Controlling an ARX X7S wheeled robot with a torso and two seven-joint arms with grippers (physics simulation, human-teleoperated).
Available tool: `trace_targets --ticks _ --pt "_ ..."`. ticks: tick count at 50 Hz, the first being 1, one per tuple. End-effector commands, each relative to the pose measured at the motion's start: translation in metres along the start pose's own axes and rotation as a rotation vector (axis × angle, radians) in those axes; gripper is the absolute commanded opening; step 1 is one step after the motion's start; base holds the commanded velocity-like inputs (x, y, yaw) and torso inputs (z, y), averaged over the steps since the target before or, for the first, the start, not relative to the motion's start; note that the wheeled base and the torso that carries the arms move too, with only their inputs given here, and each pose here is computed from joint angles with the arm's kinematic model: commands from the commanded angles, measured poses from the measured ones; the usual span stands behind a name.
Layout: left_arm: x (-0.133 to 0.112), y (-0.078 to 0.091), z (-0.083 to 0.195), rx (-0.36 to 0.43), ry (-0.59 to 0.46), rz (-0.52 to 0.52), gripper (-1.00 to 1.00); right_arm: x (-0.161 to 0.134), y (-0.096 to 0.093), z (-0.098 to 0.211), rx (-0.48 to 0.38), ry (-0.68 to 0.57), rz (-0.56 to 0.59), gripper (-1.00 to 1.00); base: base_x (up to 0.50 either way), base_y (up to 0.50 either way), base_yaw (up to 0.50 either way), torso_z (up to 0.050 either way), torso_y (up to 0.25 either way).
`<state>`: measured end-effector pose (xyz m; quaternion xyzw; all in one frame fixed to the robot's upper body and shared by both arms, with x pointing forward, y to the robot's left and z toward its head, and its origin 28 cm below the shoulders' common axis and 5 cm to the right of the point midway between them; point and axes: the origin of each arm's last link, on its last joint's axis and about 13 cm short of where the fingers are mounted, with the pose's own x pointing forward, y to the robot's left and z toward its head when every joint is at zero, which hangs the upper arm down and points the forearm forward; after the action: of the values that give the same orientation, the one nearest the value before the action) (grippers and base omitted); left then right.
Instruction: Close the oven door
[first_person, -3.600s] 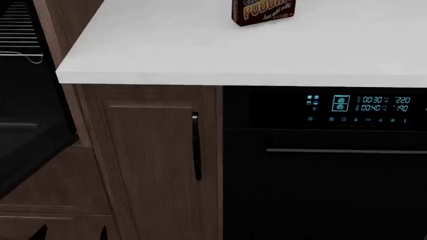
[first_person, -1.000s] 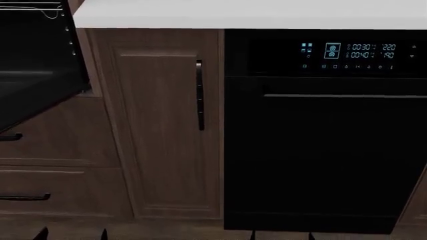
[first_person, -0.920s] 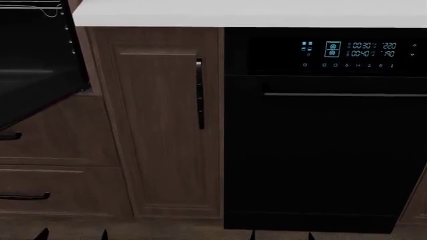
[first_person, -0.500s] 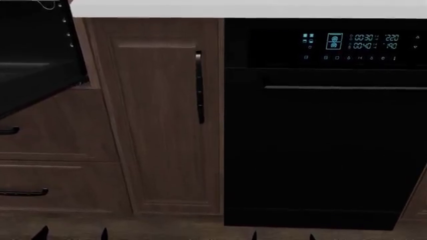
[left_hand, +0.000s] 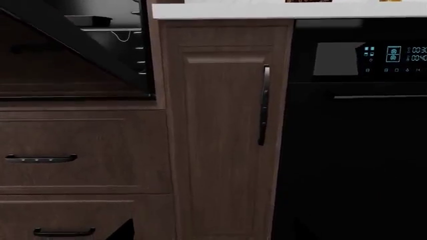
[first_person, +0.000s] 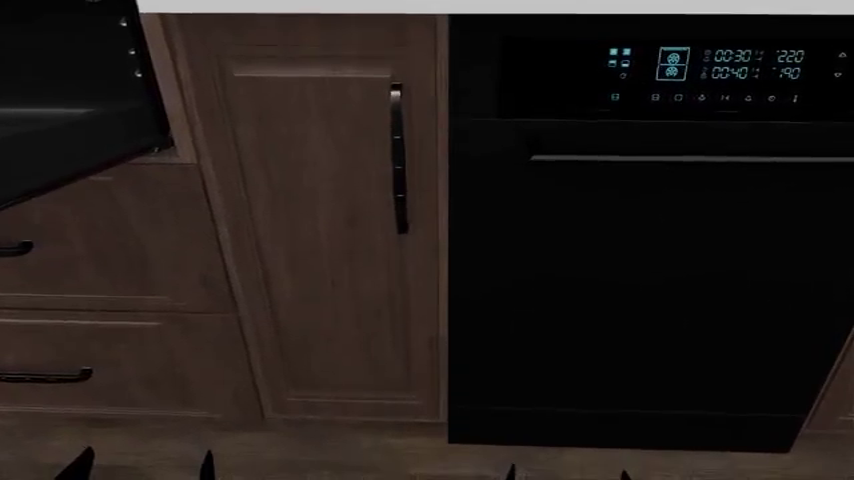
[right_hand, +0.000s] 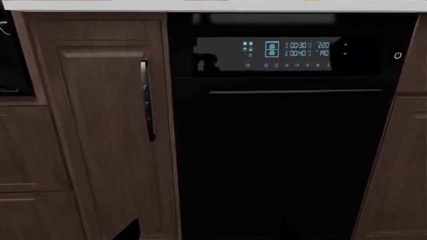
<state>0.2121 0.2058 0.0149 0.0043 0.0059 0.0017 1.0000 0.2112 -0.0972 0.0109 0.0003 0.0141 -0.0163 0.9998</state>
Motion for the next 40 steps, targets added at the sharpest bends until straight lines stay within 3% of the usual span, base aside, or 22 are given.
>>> trace_targets --ticks 1,10,15,19,22,23,26,29,30,32,33,34,38,39,40 --pt "0.000 0.000 0.001 0.000 0.000 0.000 1.00 0.000 0.000 0.000 0.000 0.002 -0.001 1.00 0.00 0.00 0.00 -0.032 0.000" --pt "0.004 0.001 0.007 0.011 0.021 0.005 1.00 0.004 0.001 0.007 -0.015 0.027 0.014 1.00 0.00 0.00 0.00 -0.025 0.000" --pt "0.011 0.001 0.009 0.074 0.133 -0.013 1.00 0.008 0.001 0.012 0.011 0.144 0.046 1.00 0.00 0.00 0.00 0.000 0.000" --pt "0.011 0.004 0.011 0.108 0.164 -0.028 1.00 0.005 0.000 0.010 0.040 0.213 0.073 1.00 0.00 0.00 0.00 0.000 0.000" --pt "0.012 0.005 0.009 0.133 0.247 -0.062 1.00 0.004 -0.001 0.005 0.058 0.279 0.085 1.00 0.00 0.00 0.00 0.000 0.000" --pt "0.010 0.004 0.011 0.135 0.270 -0.081 1.00 0.004 -0.001 0.006 0.109 0.289 0.090 1.00 0.00 0.00 0.00 0.000 0.000" --pt "0.008 0.005 0.009 0.184 0.345 -0.111 1.00 0.001 -0.002 0.004 0.100 0.365 0.103 1.00 0.00 0.00 0.00 0.000 0.000" --pt "0.000 0.009 0.002 0.169 0.460 -0.123 1.00 -0.005 -0.004 0.001 0.103 0.422 0.104 1.00 0.00 0.00 0.00 0.000 0.000" --pt "0.000 0.012 0.004 0.171 0.462 -0.111 1.00 -0.008 -0.005 0.002 0.146 0.447 0.114 1.00 0.00 0.00 0.00 0.000 0.000" --pt "-0.002 0.016 0.007 0.178 0.511 -0.114 1.00 -0.010 -0.005 0.001 0.150 0.471 0.115 1.00 0.00 0.00 0.00 0.000 0.000" --pt "-0.006 0.018 -0.005 0.171 0.548 -0.114 1.00 -0.011 -0.005 -0.001 0.197 0.506 0.124 1.00 0.00 0.00 0.00 0.000 0.000" --pt "-0.010 0.019 -0.007 0.196 0.560 -0.122 1.00 -0.013 -0.006 -0.003 0.156 0.526 0.113 1.00 0.00 0.00 0.00 0.000 0.000" --pt "-0.012 0.020 -0.007 0.203 0.587 -0.132 1.00 -0.018 -0.006 -0.004 0.214 0.579 0.139 1.00 0.00 0.00 0.00 0.000 0.000" --pt "-0.013 0.019 -0.010 0.221 0.593 -0.135 1.00 -0.018 -0.006 -0.005 0.163 0.583 0.133 1.00 0.00 0.00 0.00 0.000 0.000" --pt "-0.013 0.019 -0.009 0.212 0.606 -0.137 1.00 -0.018 -0.006 -0.004 0.196 0.589 0.141 1.00 0.00 0.00 0.00 0.000 0.000"
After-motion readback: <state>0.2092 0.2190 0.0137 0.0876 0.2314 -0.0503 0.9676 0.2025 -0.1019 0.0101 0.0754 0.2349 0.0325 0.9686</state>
